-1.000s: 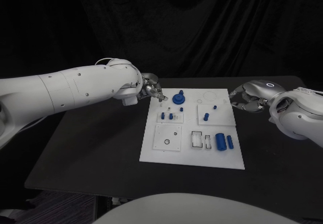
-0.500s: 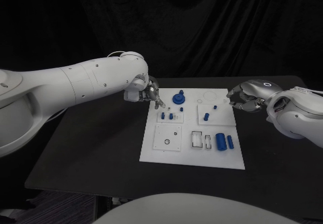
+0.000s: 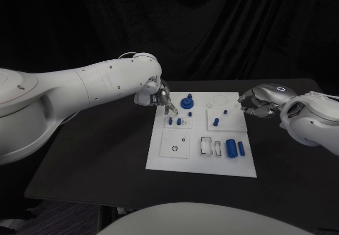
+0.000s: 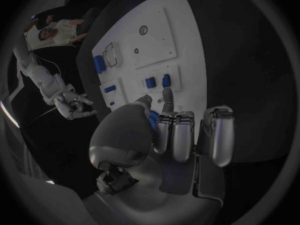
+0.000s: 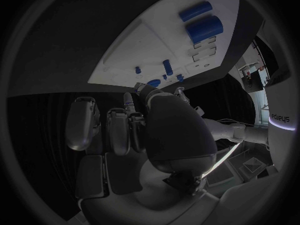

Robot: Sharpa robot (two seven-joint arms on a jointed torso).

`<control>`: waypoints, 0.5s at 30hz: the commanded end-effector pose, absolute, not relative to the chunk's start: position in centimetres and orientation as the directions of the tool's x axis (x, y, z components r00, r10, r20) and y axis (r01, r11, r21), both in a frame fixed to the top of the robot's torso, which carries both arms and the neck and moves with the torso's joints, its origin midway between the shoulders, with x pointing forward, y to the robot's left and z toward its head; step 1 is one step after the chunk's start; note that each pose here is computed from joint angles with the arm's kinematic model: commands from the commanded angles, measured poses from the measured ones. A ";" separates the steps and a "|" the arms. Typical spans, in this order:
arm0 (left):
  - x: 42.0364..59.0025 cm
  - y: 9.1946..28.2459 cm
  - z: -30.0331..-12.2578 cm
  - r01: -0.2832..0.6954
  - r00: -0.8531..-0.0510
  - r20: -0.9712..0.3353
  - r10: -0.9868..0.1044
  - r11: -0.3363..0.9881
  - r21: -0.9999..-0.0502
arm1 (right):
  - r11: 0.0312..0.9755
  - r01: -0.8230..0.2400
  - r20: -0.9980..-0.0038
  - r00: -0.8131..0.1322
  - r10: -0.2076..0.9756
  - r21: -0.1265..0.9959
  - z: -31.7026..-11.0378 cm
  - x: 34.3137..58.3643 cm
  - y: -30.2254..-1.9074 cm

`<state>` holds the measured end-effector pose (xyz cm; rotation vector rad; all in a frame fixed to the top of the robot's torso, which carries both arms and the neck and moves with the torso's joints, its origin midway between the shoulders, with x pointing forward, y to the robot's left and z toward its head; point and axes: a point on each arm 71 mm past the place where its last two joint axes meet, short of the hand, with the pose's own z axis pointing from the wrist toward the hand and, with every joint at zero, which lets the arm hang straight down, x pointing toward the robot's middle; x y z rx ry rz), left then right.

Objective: Assemble the parts on the task board

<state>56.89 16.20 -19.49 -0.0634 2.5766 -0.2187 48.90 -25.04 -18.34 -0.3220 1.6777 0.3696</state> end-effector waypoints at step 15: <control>57.1 15.5 -20.3 -0.008 -0.854 -0.511 -0.104 0.982 -0.187 | 0.907 -0.416 -0.993 -0.121 0.013 0.063 -18.2 48.7 -24.9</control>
